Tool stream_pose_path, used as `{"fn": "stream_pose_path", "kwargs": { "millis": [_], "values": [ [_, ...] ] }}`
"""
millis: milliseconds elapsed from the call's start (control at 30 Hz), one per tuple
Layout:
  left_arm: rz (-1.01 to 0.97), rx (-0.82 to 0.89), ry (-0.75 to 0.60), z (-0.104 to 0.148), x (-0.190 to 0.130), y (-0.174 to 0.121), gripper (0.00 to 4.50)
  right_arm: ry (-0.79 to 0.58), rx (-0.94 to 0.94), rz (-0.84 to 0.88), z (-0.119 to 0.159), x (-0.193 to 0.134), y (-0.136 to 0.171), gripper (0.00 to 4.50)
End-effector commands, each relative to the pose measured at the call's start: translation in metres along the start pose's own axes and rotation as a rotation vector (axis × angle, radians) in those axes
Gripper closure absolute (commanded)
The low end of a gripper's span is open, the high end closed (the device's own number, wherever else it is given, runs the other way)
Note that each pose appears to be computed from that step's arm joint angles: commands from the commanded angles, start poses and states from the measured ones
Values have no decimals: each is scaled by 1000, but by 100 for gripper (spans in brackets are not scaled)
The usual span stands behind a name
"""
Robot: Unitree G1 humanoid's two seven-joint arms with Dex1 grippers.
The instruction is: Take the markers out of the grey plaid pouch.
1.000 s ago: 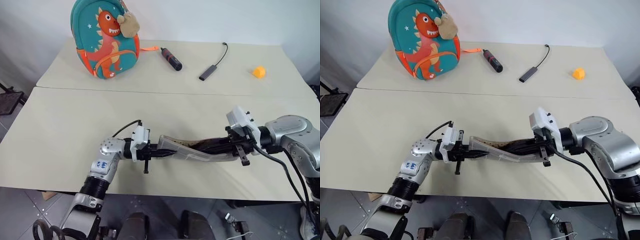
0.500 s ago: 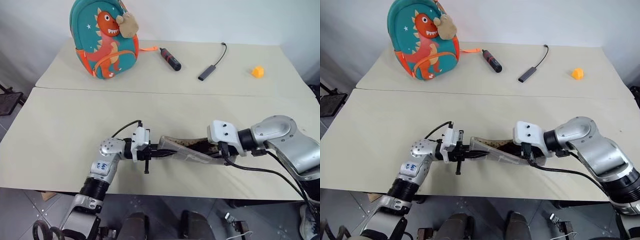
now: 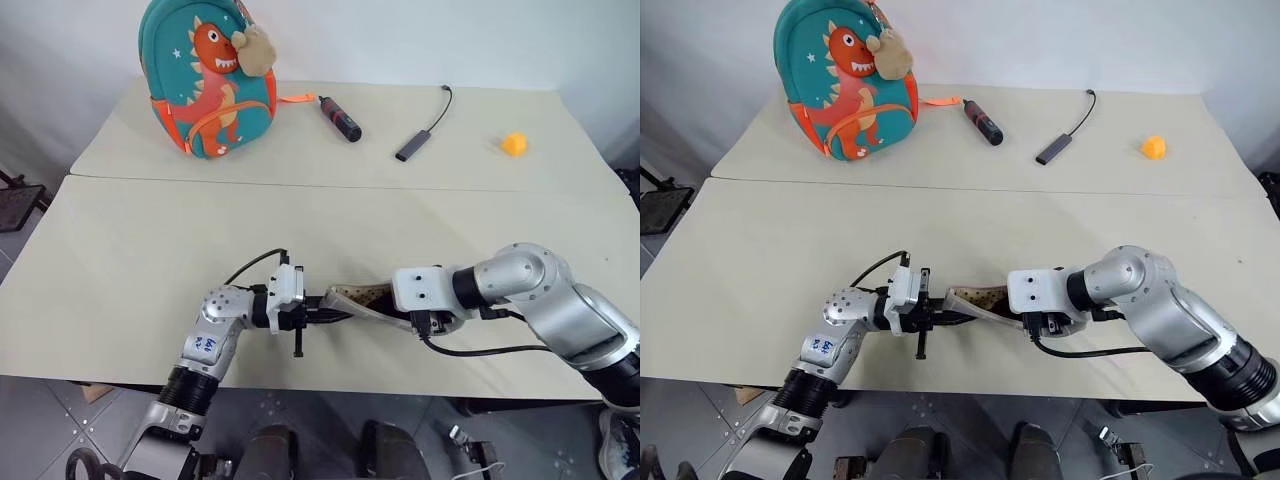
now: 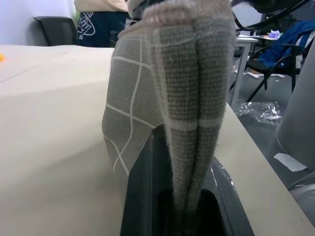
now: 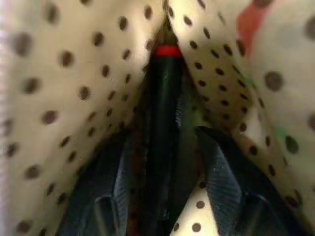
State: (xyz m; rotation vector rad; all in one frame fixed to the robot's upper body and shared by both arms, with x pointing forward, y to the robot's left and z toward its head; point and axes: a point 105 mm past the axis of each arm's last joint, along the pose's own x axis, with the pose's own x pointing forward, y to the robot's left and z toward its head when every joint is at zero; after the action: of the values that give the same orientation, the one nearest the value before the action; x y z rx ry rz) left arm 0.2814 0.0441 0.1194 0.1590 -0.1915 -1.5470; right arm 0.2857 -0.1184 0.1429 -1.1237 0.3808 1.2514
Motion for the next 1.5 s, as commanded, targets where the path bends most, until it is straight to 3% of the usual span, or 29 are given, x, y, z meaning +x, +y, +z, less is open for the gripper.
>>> {"fn": "stream_pose_path", "kwargs": {
  "millis": [33,300,600,733,867,1333,1500],
  "values": [
    [5,12,-12,4,-1,-1,450,81,-45,-44,-14,2,-7,236],
    [-23,220,-1,6,-7,-1,450,113,-107,-115,-19,8,-16,236],
    [7,213,-29,4,-9,0,450,117,-119,-103,-19,28,-8,236],
    [18,209,-29,5,-12,3,450,103,-113,-90,-17,30,-4,342],
    [24,208,-24,5,-15,5,450,85,-130,-92,-14,21,-5,388],
    [100,316,-23,10,-28,6,450,-121,-151,-167,-13,-23,-4,388],
    [122,371,-16,7,-31,3,450,-282,-175,-230,-7,-27,4,388]
  ]
}}
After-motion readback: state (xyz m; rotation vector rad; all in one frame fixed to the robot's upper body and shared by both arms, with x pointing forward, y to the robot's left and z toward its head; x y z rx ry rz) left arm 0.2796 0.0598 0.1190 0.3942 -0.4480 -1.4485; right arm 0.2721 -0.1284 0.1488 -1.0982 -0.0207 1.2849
